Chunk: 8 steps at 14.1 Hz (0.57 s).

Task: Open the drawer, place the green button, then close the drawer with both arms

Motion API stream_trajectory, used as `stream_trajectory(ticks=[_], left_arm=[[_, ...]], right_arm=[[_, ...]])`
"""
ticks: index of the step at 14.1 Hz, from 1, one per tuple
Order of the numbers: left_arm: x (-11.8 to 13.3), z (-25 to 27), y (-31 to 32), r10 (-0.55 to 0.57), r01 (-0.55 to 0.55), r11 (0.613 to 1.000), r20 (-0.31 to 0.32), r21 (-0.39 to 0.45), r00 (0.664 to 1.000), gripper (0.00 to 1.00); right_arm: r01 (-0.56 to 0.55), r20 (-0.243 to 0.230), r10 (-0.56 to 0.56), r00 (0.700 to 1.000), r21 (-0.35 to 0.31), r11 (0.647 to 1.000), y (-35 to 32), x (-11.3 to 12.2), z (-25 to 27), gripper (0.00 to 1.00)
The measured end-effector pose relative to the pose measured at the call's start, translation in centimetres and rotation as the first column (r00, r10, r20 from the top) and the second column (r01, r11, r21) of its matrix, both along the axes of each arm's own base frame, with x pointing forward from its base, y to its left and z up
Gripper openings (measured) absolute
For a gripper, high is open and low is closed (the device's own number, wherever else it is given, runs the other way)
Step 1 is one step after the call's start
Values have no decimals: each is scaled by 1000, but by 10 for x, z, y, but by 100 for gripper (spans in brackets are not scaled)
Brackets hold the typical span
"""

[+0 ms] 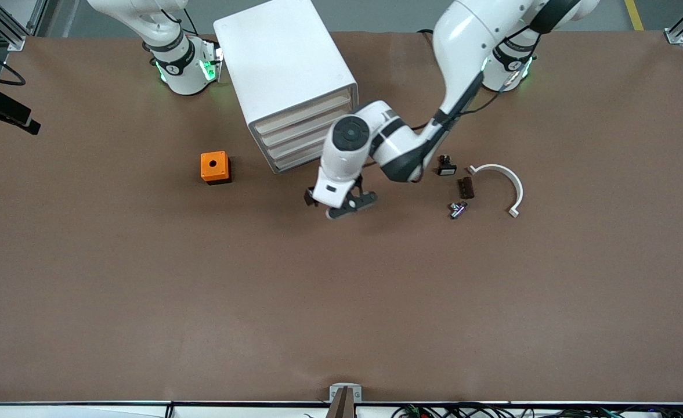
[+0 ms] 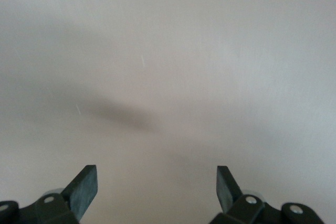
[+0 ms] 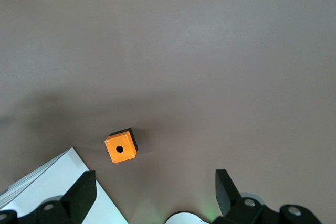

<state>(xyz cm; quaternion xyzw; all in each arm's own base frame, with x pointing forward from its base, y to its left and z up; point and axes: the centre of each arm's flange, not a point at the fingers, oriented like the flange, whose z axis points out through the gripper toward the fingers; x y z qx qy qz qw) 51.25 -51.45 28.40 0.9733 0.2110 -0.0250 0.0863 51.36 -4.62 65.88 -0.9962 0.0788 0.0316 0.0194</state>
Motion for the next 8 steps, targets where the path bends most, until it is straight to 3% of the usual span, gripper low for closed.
stream_trajectory(ticks=[3, 8], left_arm=[[46, 19, 51, -36, 36, 999, 42, -1, 998, 100], [107, 56, 156, -165, 162, 985, 55, 50, 985, 100]], right_arm=[[0, 0, 0, 1000, -11, 1000, -1, 0, 0, 100], [-4, 5, 4, 1000, -14, 1000, 1, 0, 2, 100]])
